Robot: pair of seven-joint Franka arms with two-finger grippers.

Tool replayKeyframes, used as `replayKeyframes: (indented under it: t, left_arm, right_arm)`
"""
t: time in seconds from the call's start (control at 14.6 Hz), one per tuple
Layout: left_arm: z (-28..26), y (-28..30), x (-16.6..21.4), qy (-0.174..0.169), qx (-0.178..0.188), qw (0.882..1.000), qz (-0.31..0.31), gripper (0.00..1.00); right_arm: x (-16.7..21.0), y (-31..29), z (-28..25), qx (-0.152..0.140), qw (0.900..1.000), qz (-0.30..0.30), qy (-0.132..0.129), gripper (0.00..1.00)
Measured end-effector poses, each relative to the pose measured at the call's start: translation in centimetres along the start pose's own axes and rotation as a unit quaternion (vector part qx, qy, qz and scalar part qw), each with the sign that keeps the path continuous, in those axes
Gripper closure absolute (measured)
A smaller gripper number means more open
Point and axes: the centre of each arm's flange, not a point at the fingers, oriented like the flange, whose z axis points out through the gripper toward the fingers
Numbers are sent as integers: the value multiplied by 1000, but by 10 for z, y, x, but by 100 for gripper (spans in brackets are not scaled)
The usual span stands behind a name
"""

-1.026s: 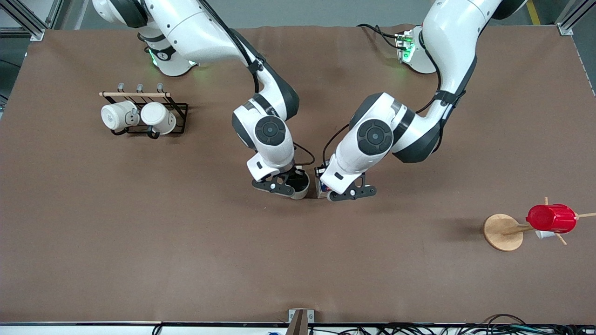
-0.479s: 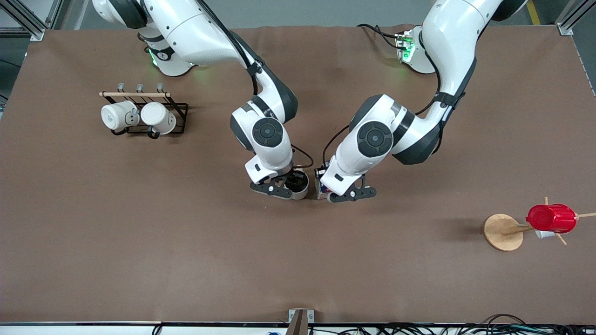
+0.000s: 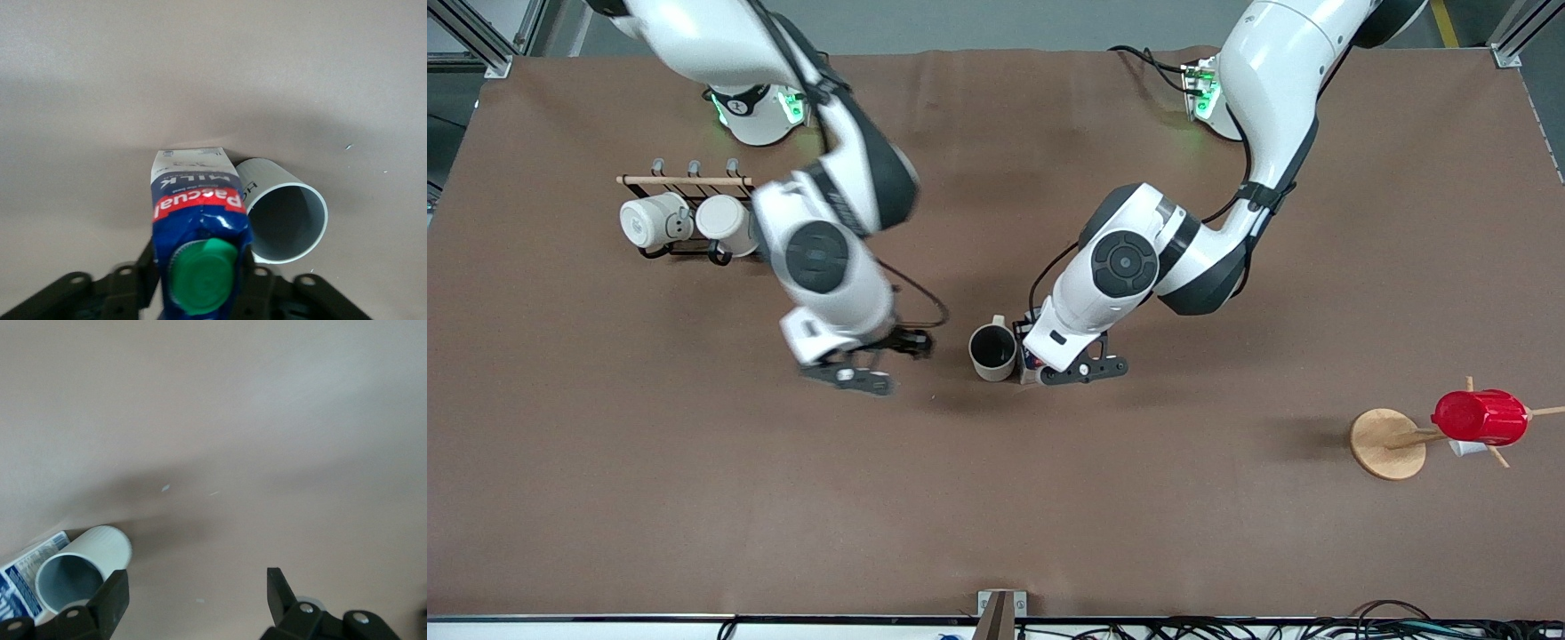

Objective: Place cup and milk on table

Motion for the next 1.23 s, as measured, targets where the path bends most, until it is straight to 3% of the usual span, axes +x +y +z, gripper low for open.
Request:
replayKeyframes:
  t: [0.27, 0.34, 0.55, 0.75, 0.96, 1.23]
  left_arm:
    - [-13, 4, 3, 24, 7, 1000, 14, 3]
    - [-24, 2, 7, 42, 13, 999, 20, 0]
    - [-78, -20, 17, 72, 47, 996, 17, 0]
    - [-165, -64, 28, 108, 65, 992, -6, 0]
    - [-234, -129, 32, 101, 99, 990, -15, 0]
    - [-285, -188, 28, 86, 126, 988, -2, 0]
  right_arm:
    - [39, 124, -90, 0, 1000, -27, 13, 5]
    - [44, 146, -104, -4, 999, -30, 19, 5]
    - [47, 194, -140, -4, 999, -33, 31, 0]
    - [41, 245, -175, -5, 999, -42, 33, 0]
    - [36, 305, -198, -6, 999, -44, 24, 0]
    - [36, 354, -208, -6, 998, -60, 20, 0]
